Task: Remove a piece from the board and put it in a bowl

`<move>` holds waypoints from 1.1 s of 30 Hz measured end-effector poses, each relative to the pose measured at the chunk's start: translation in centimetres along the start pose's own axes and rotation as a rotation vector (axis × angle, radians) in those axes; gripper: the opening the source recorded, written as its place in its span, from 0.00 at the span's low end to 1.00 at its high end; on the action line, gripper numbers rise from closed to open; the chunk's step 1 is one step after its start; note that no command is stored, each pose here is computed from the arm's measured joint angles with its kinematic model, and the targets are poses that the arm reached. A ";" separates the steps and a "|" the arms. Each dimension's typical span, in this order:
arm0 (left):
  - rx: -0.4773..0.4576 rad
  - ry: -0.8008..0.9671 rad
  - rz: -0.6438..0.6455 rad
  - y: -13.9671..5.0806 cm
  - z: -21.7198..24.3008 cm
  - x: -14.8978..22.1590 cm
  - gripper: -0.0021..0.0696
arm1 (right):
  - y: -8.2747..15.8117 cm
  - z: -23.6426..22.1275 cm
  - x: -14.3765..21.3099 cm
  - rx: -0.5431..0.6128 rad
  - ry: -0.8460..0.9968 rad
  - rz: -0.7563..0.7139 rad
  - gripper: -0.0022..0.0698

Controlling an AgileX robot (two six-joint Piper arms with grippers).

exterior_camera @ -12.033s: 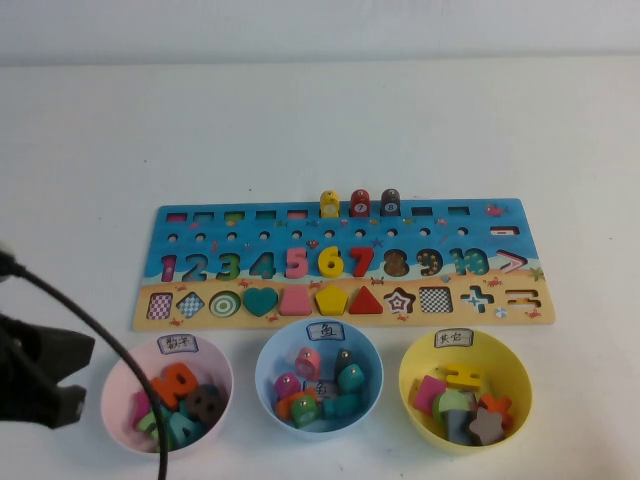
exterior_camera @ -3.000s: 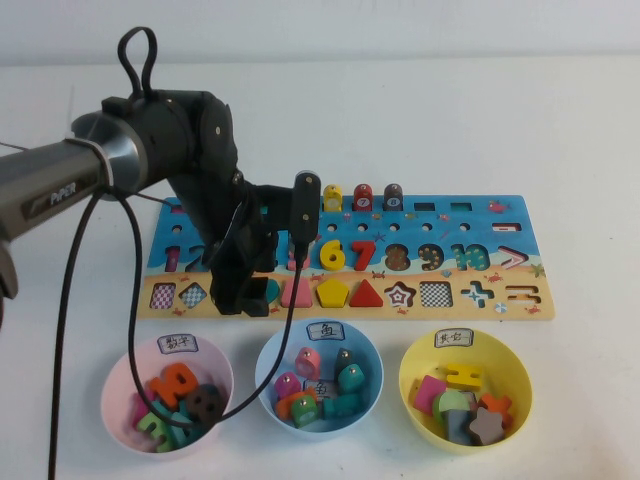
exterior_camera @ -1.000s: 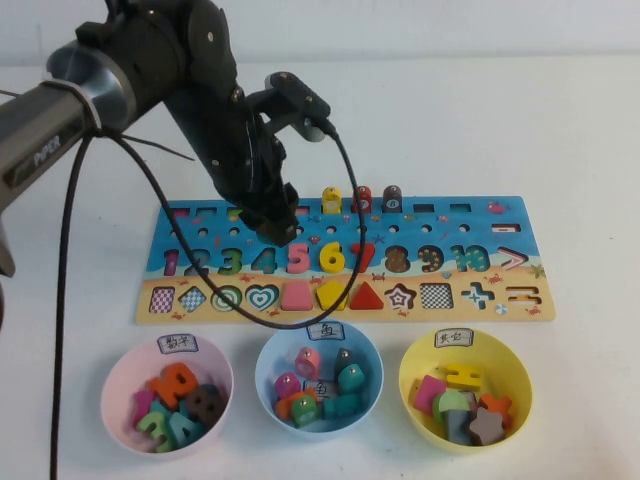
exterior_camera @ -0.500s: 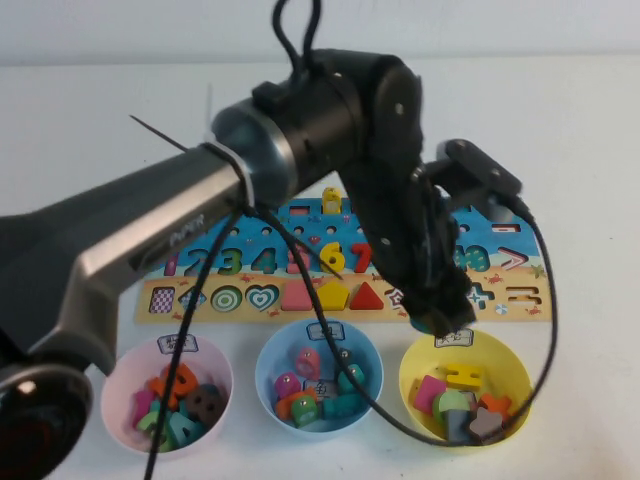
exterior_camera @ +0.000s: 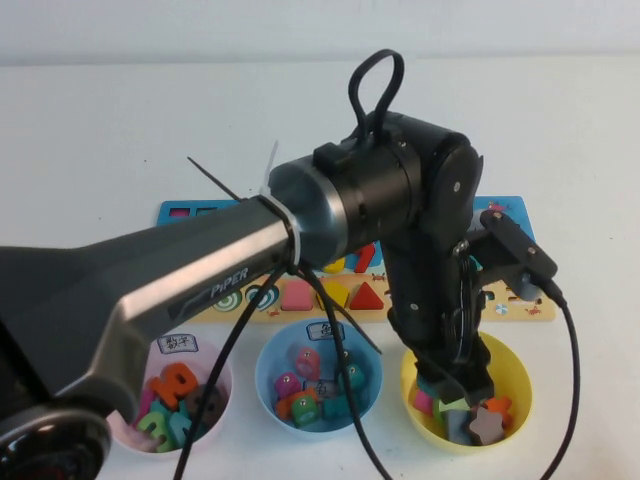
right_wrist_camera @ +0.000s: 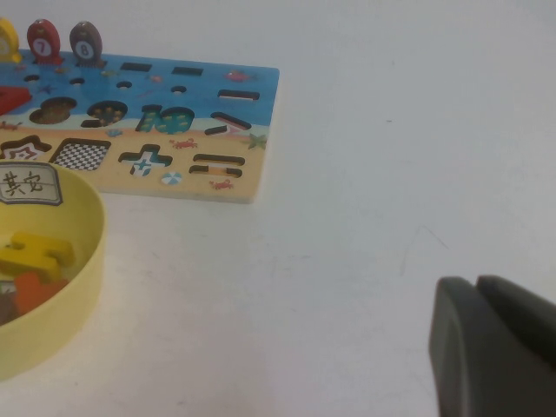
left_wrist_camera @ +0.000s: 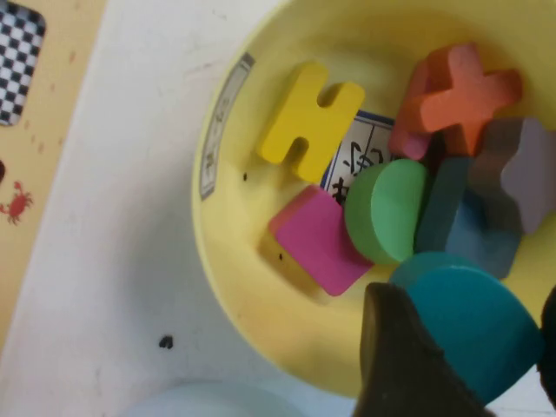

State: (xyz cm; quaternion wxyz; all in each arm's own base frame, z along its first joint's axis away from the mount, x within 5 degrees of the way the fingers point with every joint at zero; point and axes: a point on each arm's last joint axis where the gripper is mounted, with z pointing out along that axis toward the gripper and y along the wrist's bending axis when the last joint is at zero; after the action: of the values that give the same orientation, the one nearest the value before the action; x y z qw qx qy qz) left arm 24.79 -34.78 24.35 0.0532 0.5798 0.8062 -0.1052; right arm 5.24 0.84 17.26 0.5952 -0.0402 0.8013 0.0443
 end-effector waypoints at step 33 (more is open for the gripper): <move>-0.018 0.016 -0.050 0.8 4.4 0.5 0.43 | 0.0 0.0 0.0 0.000 0.000 0.000 0.01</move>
State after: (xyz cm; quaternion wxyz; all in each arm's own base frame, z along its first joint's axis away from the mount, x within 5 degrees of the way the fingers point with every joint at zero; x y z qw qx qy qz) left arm 25.26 -35.08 19.83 0.0495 0.5598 0.8217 -0.0946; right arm 5.24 0.84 17.26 0.5952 -0.0402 0.8013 0.0443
